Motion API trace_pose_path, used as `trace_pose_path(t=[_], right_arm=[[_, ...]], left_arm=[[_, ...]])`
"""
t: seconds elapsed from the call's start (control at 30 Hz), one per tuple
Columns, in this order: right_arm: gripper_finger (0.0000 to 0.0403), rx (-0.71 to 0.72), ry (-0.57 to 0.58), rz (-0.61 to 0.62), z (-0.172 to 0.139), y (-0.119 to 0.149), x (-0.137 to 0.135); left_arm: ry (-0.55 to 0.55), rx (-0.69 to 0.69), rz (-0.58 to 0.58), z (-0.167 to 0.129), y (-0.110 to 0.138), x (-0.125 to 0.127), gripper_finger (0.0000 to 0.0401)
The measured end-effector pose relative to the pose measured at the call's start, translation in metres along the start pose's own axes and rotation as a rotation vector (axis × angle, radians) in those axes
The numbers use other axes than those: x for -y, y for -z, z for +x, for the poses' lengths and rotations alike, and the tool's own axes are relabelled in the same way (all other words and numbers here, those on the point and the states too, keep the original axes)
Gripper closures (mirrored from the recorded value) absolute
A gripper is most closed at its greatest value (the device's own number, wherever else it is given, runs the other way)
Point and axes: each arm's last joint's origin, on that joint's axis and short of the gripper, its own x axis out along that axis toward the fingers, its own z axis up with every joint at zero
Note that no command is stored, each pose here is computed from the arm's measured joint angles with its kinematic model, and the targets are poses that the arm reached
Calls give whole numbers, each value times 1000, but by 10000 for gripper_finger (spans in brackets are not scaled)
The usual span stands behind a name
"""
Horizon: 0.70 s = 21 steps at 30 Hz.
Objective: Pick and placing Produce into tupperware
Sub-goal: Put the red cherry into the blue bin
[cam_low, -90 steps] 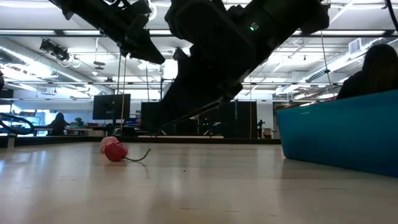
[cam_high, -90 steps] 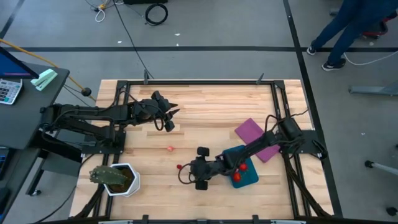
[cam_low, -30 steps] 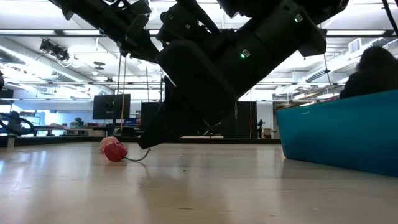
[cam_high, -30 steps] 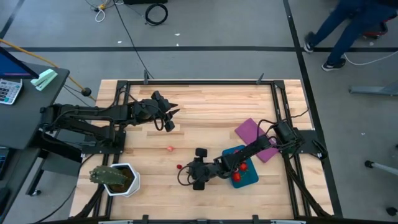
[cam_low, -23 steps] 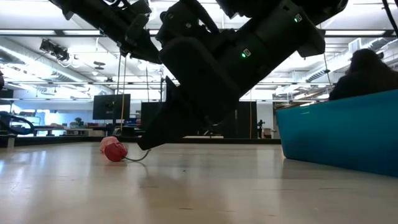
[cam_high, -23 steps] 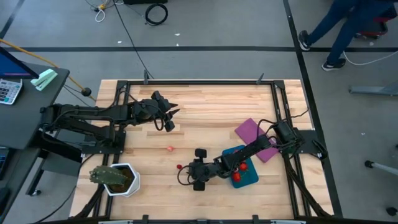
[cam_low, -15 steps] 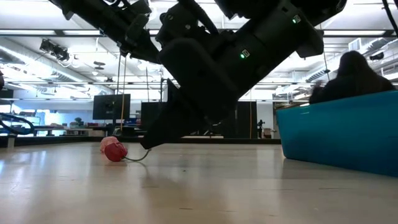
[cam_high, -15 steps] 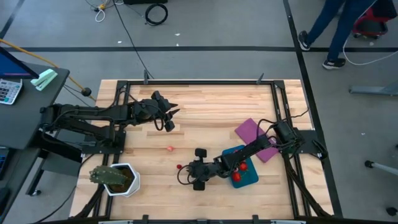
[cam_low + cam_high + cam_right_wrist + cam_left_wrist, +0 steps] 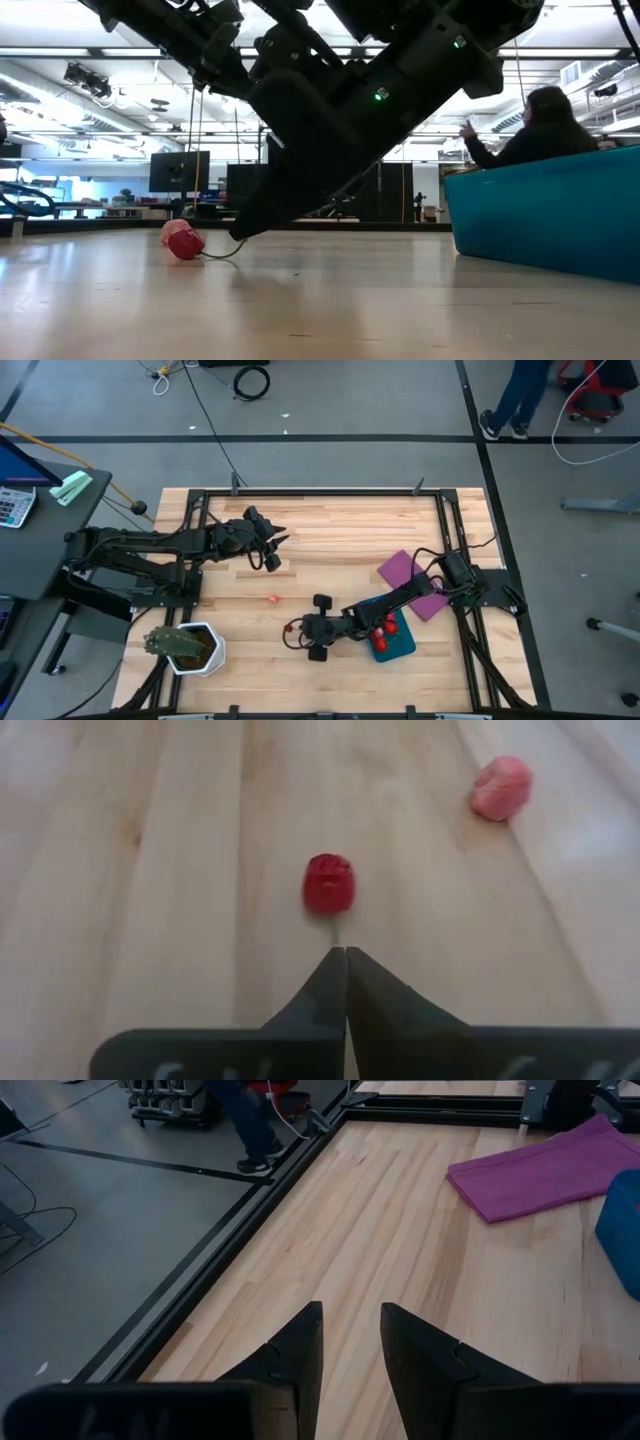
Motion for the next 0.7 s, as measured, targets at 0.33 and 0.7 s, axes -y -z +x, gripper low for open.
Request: trace_pose_path(t=[0.33, 0.7], right_arm=[[287, -13, -43, -28, 0, 0, -1], [204, -17, -47, 107, 0, 0, -1]], left_arm=[[0, 0, 0, 0, 0, 0, 291], [0, 0, 0, 0, 0, 0, 291]])
